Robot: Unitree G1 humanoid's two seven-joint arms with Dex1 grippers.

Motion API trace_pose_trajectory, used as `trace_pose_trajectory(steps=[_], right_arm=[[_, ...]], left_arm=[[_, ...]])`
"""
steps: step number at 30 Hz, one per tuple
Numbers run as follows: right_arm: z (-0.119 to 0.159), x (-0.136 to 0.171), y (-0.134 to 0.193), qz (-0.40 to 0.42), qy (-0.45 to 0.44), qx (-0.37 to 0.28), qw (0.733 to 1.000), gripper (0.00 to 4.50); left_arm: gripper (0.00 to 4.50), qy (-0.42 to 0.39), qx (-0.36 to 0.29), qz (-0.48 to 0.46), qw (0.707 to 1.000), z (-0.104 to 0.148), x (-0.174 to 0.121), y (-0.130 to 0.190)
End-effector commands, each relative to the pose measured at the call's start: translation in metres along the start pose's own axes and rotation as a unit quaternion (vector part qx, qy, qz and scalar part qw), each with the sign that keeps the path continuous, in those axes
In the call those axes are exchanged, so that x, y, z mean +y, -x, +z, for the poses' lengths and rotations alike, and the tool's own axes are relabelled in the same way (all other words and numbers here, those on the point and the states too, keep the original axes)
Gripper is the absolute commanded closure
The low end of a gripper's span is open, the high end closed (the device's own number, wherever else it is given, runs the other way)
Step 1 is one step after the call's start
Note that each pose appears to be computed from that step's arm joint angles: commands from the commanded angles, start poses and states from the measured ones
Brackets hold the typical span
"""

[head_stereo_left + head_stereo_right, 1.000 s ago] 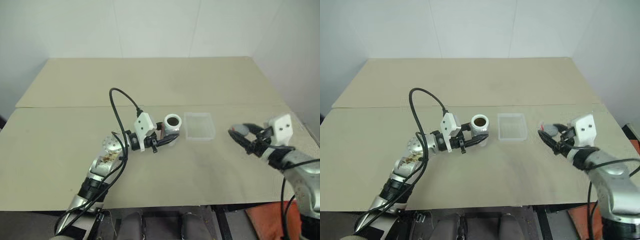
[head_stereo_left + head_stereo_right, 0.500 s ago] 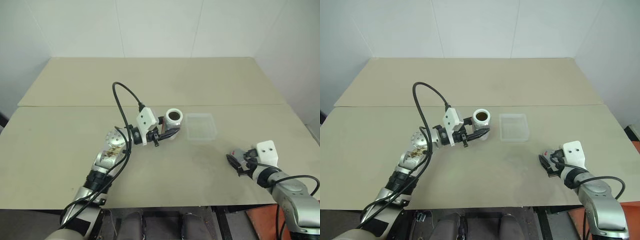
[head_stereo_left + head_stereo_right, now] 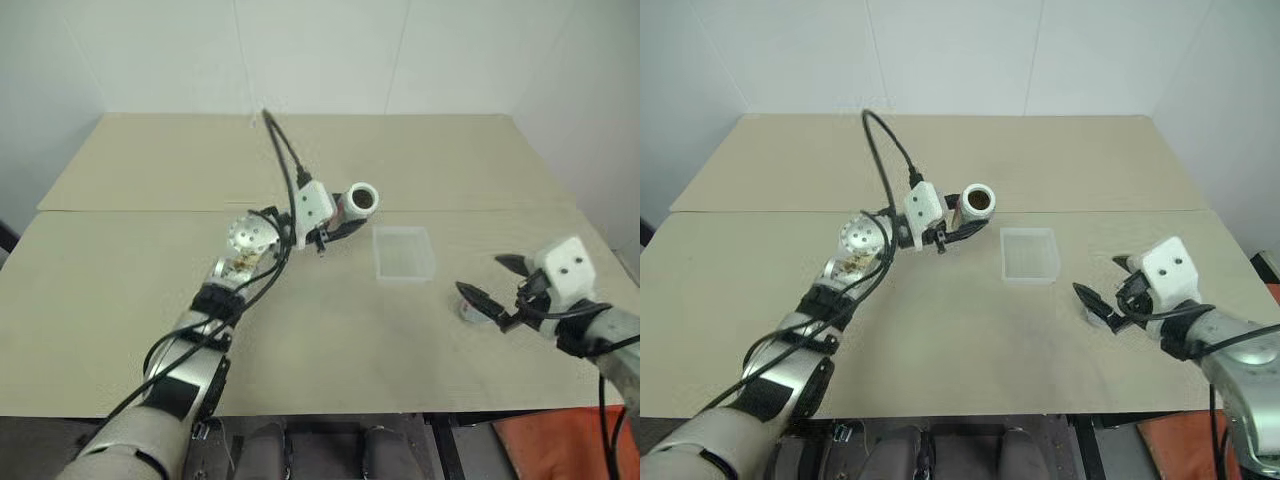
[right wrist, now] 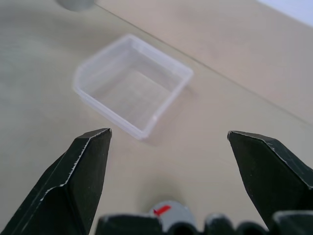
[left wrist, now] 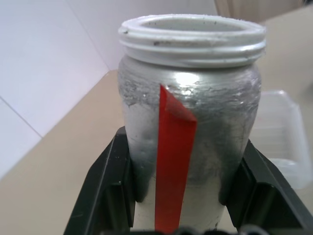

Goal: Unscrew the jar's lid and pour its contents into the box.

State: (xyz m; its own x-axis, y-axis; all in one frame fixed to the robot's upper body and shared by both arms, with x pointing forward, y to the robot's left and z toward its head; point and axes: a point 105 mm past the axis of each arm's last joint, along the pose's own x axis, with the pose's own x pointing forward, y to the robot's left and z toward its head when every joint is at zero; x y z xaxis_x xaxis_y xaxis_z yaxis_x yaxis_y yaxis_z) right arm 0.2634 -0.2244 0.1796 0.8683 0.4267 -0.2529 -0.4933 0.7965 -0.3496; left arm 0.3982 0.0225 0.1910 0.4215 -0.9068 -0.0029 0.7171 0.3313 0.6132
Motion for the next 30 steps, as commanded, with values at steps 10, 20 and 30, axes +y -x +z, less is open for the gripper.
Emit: trace_pose_trajectory(steps=[10, 20, 30], right_arm=[[0.021, 0.027, 0.010, 0.028, -0.011, -0.032, 0.999, 0.02], [0.012, 0.036, 0.010, -0.003, -0.035, -0.024, 0.999, 0.02], [0.014, 0.039, 0.009, -0.014, -0.039, -0.024, 0.999, 0.02]], left_arm=[[2.55, -0.298, 0.103, -0.036, 0.948, 0.017, 0.011, -0.059], [2.55, -0.580, 0.097, 0.023, 0.809, 0.025, 0.002, -0.089], [2.55, -0.738, 0.070, 0.018, 0.671, 0.029, -0.002, -0.095]])
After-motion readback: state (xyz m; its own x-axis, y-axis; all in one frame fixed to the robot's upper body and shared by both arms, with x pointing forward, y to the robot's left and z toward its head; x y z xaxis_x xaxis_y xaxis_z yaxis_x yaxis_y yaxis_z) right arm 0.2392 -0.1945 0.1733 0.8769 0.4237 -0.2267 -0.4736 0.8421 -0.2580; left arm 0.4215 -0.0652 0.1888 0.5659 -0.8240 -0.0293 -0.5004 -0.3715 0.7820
